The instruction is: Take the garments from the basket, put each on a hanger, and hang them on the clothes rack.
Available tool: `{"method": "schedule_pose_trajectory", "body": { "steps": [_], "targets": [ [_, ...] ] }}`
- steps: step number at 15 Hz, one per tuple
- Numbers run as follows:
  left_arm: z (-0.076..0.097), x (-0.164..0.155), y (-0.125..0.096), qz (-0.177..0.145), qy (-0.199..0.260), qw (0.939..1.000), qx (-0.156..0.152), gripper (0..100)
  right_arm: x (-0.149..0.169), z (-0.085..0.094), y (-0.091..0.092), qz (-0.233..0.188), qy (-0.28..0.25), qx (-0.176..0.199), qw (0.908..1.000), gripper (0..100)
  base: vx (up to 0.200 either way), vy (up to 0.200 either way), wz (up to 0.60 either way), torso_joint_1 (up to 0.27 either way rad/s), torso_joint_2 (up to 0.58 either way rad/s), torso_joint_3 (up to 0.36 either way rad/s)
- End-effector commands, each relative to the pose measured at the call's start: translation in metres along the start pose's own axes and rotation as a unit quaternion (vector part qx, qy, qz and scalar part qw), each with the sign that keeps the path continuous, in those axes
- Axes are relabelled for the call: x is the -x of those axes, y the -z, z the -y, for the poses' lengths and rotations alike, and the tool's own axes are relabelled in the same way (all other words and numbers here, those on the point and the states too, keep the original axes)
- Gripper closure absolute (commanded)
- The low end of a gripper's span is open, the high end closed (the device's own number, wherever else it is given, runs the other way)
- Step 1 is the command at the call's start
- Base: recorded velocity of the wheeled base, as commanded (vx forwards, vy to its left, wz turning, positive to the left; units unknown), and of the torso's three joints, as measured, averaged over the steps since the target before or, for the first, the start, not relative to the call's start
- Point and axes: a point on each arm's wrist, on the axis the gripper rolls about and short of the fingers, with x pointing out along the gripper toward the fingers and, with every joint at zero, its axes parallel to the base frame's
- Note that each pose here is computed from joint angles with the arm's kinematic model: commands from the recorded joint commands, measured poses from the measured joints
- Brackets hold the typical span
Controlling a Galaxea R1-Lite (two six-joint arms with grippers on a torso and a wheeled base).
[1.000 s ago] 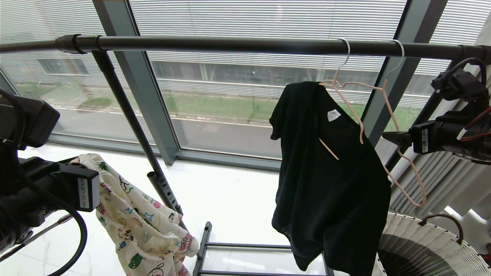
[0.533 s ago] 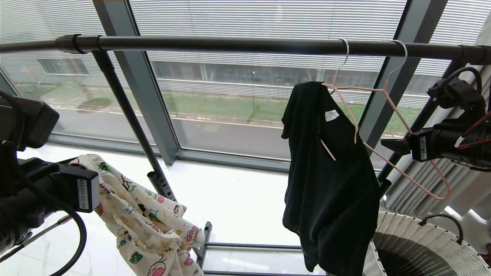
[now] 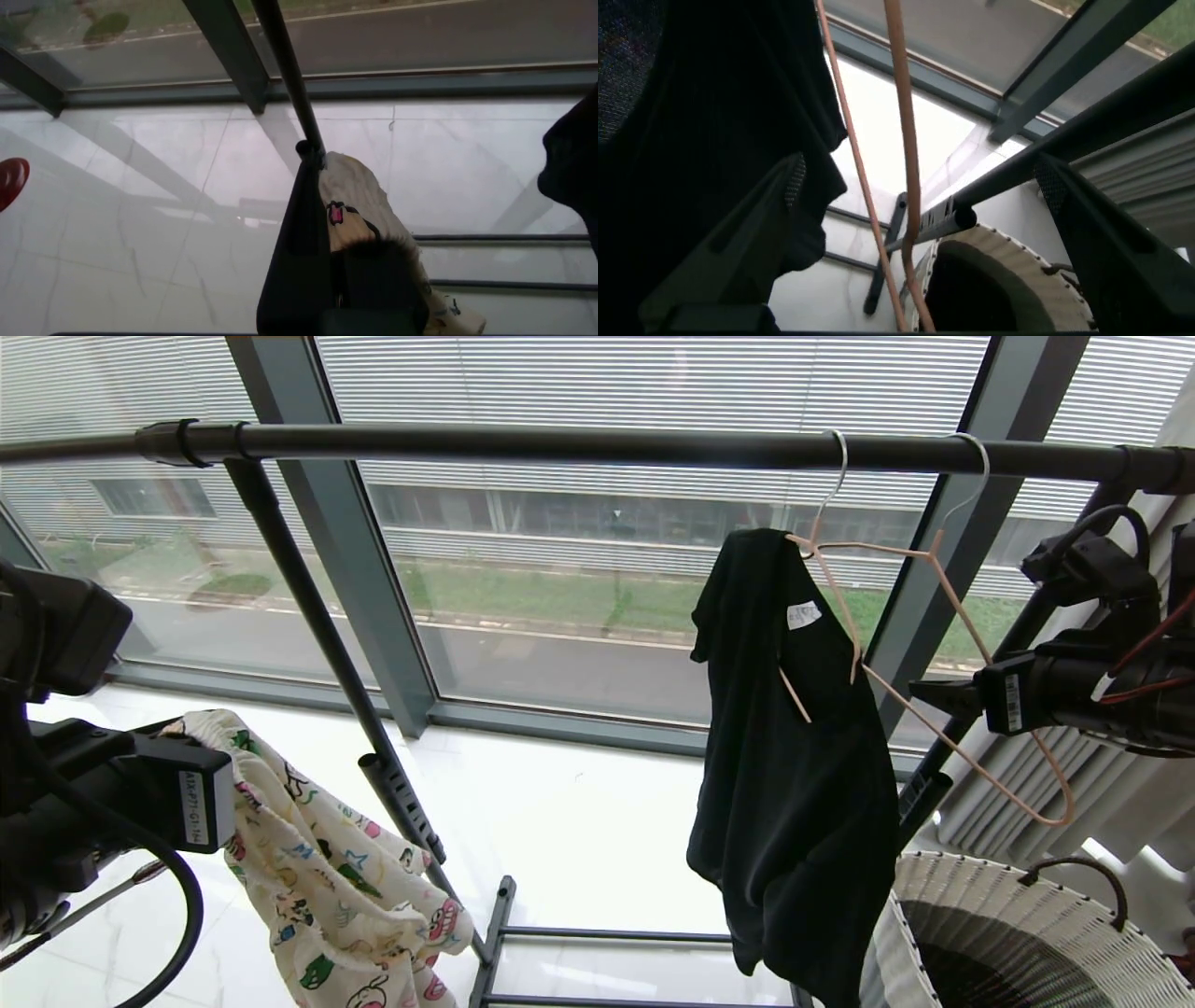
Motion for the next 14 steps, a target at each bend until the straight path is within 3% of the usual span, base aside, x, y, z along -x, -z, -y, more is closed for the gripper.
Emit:
{"method": "schedule_pose_trajectory", "body": {
  "steps": [1,9,10,14],
  "targets": [
    [0.000,0.000,0.000,0.001,0.000,1.0000,0.001,100,-0.004,-0.001,0.002,-0.006,-0.001,0.001,1.0000,0,0.000,0.000,0.00,0.000,0.00,0.000],
    [0.000,0.000,0.000,0.001,0.000,1.0000,0.001,100,-0.019,-0.008,0.006,-0.013,-0.024,0.003,0.9996,0,0.000,0.000,0.00,0.000,0.00,0.000],
    [0.000,0.000,0.000,0.001,0.000,1.0000,0.001,100,-0.020,-0.008,0.005,-0.008,-0.023,0.003,0.9997,100,0.000,0.000,0.00,0.000,0.00,0.000],
    [0.000,0.000,0.000,0.001,0.000,1.0000,0.001,100,-0.020,-0.007,0.003,0.002,-0.021,0.001,0.9998,100,0.000,0.000,0.00,0.000,0.00,0.000]
  ]
}}
